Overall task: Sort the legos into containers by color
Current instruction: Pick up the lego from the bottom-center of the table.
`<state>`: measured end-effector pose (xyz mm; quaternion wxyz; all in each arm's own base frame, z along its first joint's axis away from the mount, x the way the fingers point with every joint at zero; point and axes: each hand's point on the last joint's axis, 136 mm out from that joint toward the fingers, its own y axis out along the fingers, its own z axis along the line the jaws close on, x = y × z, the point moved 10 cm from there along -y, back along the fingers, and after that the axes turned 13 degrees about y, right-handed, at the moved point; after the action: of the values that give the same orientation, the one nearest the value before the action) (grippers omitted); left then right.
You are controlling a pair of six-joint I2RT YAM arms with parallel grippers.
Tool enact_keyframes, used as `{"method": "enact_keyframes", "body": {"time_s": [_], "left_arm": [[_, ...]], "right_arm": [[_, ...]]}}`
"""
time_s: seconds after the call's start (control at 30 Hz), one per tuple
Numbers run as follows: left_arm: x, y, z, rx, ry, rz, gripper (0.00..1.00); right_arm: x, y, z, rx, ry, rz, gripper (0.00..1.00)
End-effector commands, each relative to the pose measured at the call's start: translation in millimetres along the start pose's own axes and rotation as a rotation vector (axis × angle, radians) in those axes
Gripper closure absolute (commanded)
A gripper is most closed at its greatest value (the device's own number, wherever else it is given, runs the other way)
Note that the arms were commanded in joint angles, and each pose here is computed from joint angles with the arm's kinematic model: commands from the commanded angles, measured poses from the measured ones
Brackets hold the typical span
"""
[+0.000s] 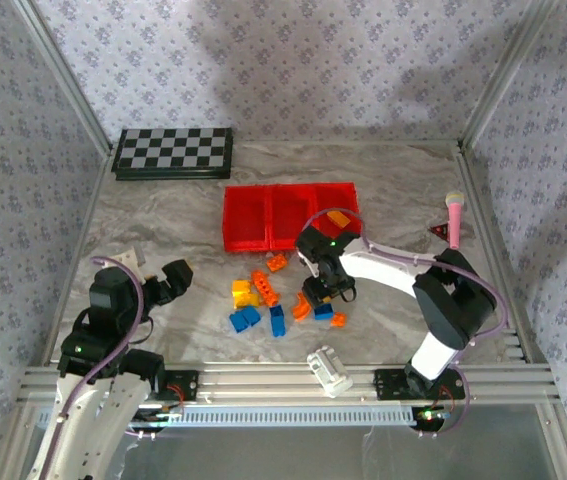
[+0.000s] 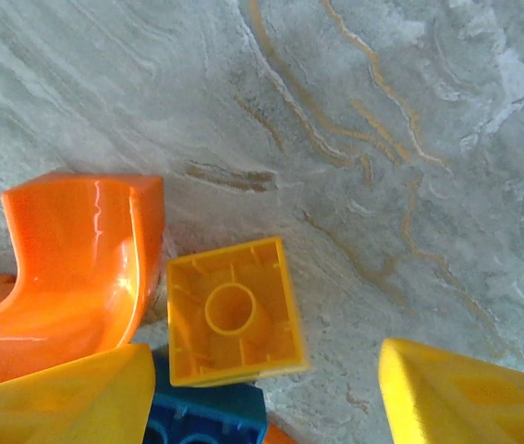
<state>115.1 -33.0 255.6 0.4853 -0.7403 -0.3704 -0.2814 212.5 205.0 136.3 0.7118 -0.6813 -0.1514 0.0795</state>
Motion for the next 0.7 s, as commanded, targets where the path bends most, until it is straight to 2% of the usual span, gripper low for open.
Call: {"method": "enact_keyframes", "body": {"time_s": [0.0,0.27,0.53,0.67], "left_arm": [[2,-3,-1,-0.007,-0.011,-0.013,0.00],[2,-4,-1,-0.003,-0.011,-0.015,0.00],[2,-3,-1,0.000,-0.012,-0.016,0.00],[2,-4,-1,0.000,-0.012,-0.016,0.00]], "right_arm": [[5,3,2,-0.031,-0.010,0.006,0.35],[8,12,3,-0.051,-0.011,0.025,0.41],[10,11,-1,-0.078,0.000,0.011,0.60],[13,-2,-3,-0.091,0.011,-0.026,0.67]]}}
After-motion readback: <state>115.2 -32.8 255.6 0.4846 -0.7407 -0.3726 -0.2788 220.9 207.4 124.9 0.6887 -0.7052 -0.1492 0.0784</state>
